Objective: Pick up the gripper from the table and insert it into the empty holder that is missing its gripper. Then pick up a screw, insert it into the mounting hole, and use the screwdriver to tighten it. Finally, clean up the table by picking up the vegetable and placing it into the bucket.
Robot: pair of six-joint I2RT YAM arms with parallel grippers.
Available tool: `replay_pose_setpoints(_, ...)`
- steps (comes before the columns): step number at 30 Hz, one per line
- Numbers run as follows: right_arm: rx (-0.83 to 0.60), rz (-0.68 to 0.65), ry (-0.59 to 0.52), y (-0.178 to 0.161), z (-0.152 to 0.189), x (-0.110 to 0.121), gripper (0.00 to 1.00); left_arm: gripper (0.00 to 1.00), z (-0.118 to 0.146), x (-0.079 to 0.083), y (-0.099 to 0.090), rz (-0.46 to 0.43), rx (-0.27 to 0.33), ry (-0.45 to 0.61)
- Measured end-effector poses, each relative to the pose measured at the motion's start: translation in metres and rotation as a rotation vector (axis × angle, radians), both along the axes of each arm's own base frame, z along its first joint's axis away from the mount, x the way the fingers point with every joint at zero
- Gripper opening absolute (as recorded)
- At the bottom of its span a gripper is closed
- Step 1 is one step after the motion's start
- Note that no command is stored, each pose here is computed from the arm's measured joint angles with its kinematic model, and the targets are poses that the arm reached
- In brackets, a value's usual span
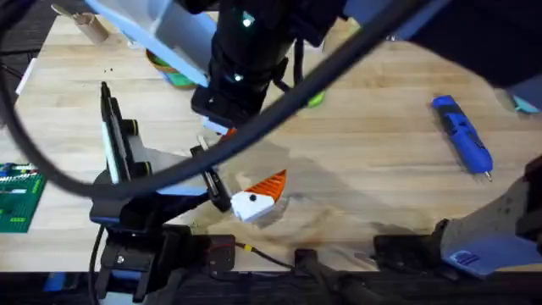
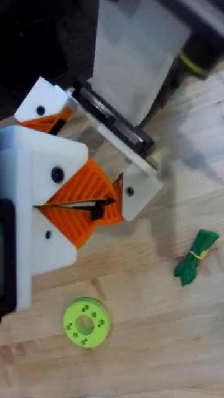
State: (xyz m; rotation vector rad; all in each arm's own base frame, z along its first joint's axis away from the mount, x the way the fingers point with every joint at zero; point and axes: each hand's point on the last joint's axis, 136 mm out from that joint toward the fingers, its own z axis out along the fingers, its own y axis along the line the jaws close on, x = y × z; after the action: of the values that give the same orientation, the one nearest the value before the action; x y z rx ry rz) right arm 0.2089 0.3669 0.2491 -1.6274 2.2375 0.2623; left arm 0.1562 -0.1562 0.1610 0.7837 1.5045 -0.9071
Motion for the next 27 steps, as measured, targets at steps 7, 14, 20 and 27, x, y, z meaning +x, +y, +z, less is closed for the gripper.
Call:
replay_pose_setpoints(7, 0.029, 0.009, 0.017, 0.007, 0.003, -0.004, 0.007, 0.992, 0.0, 0.0, 0.0, 0.0, 0.0, 0.0)
replay_pose_setpoints(14, 0.007, 0.014, 0.044, 0.013, -0.012, -0.003, 0.007, 0.993, 0.0, 0.0, 0.0, 0.0, 0.0, 0.0)
replay_pose_setpoints(20, -0.015, 0.014, 0.06, 0.018, -0.025, -0.001, 0.007, 0.993, 0.0, 0.0, 0.0, 0.0, -0.001, 0.002)
replay_pose_setpoints(27, -0.013, 0.012, 0.064, 0.018, -0.025, -0.002, 0.007, 0.993, 0.0, 0.0, 0.0, 0.0, -0.001, 0.002)
